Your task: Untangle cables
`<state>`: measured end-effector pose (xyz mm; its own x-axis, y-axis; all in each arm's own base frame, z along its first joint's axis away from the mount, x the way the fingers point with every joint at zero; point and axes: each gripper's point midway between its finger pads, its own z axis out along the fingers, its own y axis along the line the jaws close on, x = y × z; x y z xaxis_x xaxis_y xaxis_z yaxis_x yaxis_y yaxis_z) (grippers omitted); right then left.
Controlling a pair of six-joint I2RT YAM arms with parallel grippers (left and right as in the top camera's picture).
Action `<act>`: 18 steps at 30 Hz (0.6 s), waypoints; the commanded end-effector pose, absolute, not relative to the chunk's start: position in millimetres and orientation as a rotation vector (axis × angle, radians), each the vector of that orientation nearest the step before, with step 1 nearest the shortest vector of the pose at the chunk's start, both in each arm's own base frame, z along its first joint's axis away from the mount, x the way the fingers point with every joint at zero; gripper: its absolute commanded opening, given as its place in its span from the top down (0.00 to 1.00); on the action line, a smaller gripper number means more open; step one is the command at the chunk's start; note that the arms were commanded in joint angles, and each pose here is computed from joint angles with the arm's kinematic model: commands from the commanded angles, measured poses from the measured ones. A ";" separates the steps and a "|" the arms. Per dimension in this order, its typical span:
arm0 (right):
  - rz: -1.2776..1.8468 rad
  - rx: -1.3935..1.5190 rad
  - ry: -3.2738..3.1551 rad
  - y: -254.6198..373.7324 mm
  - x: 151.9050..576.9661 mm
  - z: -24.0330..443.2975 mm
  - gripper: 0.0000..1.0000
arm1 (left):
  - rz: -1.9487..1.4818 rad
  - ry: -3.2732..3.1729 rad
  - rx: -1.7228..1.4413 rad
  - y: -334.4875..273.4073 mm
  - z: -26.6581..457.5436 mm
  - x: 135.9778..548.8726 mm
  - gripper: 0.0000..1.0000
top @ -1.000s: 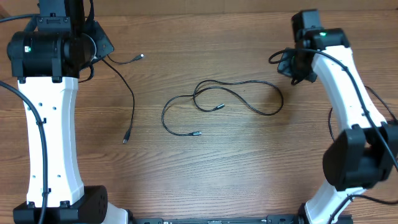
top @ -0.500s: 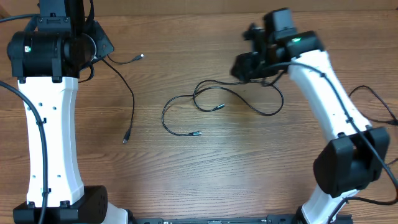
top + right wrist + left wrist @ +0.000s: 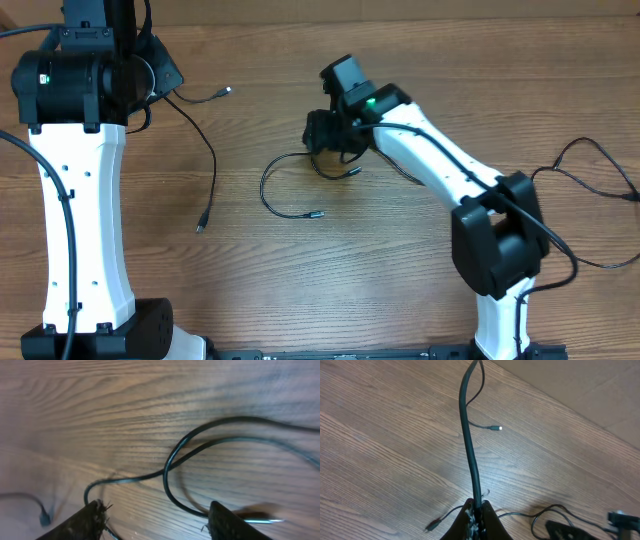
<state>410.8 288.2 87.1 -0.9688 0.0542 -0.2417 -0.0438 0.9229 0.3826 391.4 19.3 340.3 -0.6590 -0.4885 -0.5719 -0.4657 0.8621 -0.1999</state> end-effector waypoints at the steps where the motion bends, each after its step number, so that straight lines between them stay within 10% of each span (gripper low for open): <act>1: 0.497 0.345 2.830 289.5 414.2 67.4 0.31 | -0.045 2.384 -0.718 21.4 341.8 389.6 0.96; 18: 0.528 0.691 2.819 306.5 420.4 18.8 0.39 | -0.062 2.392 -0.711 18.2 341.2 389.3 0.96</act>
